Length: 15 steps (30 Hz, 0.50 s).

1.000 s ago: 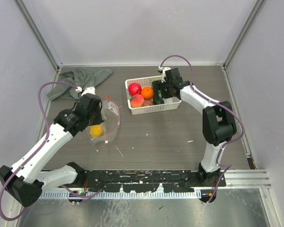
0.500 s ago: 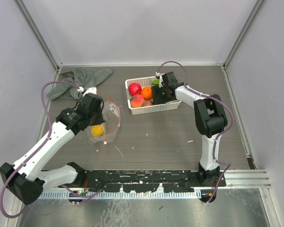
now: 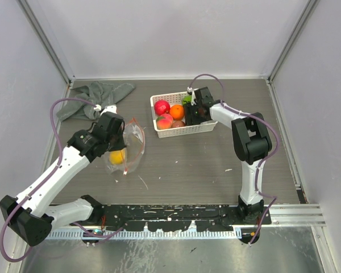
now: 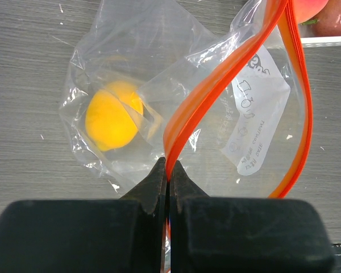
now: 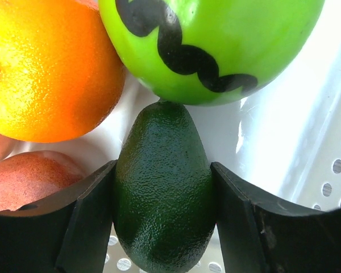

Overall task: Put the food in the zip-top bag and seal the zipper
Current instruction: Pick up the fake fruit from the bin.

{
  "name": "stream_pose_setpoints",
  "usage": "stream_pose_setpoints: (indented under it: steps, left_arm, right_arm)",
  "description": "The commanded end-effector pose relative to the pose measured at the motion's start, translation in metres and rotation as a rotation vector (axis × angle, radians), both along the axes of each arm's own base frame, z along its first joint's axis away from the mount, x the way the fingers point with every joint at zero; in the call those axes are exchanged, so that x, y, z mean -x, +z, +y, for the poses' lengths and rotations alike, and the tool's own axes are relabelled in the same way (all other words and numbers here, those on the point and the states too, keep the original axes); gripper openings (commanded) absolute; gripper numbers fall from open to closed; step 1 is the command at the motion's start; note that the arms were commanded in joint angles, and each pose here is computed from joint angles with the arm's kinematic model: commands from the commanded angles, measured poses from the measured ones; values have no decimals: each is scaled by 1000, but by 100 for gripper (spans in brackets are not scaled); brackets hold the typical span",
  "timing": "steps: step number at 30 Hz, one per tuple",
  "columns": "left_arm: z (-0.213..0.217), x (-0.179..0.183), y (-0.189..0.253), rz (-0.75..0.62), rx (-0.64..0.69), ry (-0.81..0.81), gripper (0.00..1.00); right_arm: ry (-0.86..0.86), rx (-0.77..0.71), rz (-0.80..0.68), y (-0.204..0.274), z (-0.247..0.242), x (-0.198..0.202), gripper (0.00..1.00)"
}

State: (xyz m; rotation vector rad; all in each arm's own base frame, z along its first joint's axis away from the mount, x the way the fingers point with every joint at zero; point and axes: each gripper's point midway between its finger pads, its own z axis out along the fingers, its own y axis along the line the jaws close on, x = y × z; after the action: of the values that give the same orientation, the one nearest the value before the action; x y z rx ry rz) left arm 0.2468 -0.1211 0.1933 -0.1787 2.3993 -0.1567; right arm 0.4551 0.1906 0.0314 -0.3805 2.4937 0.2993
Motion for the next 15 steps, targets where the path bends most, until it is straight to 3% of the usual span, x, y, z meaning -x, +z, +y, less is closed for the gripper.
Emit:
stream_pose_setpoints:
  steps: [1, 6, 15]
  left_arm:
    - [-4, -6, 7, -27, 23, -6, 0]
    - [-5, -6, 8, -31, 28, -7, 0]
    - [-6, -7, 12, -37, 33, -13, 0]
  right_arm:
    - [-18, -15, -71, 28, -3, -7, 54]
    - [-33, -42, -135, 57, -4, -4, 44]
    - [-43, -100, -232, 105, -1, 8, 38]
